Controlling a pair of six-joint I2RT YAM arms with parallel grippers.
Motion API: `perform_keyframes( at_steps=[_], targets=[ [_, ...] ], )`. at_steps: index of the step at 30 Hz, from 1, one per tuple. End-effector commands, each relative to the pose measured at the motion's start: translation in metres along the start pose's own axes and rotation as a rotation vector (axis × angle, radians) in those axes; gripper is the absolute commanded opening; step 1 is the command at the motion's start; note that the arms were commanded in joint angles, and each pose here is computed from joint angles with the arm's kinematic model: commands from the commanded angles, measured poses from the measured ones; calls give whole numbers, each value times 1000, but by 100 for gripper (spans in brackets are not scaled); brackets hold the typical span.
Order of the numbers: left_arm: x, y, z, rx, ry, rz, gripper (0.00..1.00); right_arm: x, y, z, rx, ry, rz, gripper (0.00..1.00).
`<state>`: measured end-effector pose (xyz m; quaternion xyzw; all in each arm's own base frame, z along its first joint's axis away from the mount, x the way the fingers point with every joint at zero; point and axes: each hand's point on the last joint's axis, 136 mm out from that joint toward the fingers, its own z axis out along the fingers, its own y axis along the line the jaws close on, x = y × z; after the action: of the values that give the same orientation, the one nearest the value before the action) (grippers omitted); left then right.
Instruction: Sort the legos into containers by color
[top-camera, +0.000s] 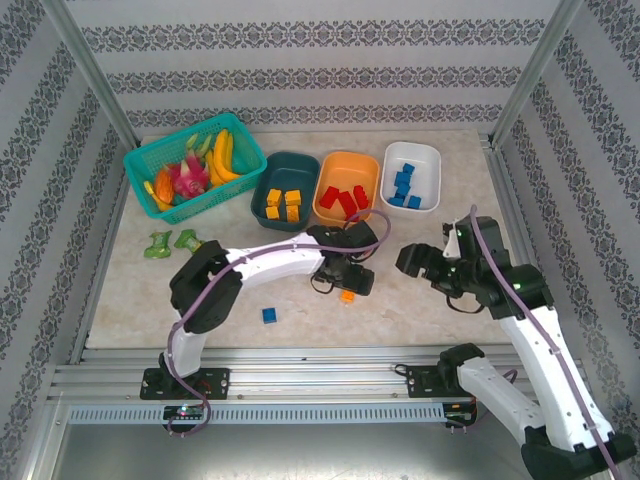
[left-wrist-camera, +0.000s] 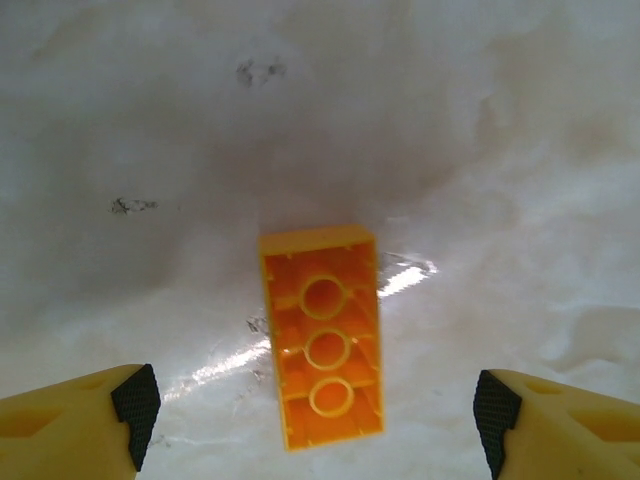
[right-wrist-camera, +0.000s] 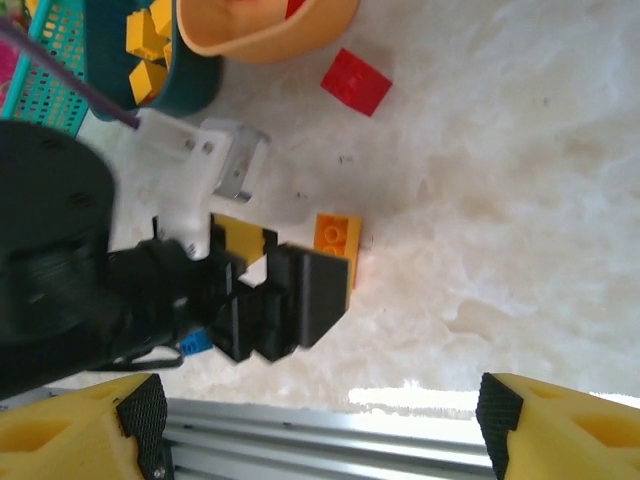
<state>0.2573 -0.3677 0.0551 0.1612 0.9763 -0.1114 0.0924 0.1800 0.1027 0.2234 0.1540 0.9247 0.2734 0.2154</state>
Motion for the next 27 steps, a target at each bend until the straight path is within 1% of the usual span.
perform_keyframes(
  at_steps=[1, 5, 8, 14, 18, 22, 25, 27],
  targets=[
    [0, 5, 4, -92, 2, -10, 83, 27, -12, -1, 25, 91, 40, 83],
    [2, 4, 19, -123, 30, 0, 77, 32, -15, -2, 17, 93, 46, 83],
    [4, 4, 27, -141, 47, 8, 70, 33, -15, -2, 12, 93, 47, 83],
    [8, 5, 34, -178, 54, 23, 51, 34, -17, 0, 15, 96, 33, 83],
    [8, 9, 32, -202, 45, 24, 39, 33, -16, 2, 13, 96, 24, 83],
    [-1, 11, 18, -218, 9, 22, 35, 31, -12, 1, -3, 95, 8, 82],
    [-17, 16, -9, -212, -42, -10, 34, 28, 1, 1, -61, 99, -15, 82],
    [-32, 24, -30, -186, -80, -65, 34, 24, 16, 3, -126, 105, -33, 82]
  ],
)
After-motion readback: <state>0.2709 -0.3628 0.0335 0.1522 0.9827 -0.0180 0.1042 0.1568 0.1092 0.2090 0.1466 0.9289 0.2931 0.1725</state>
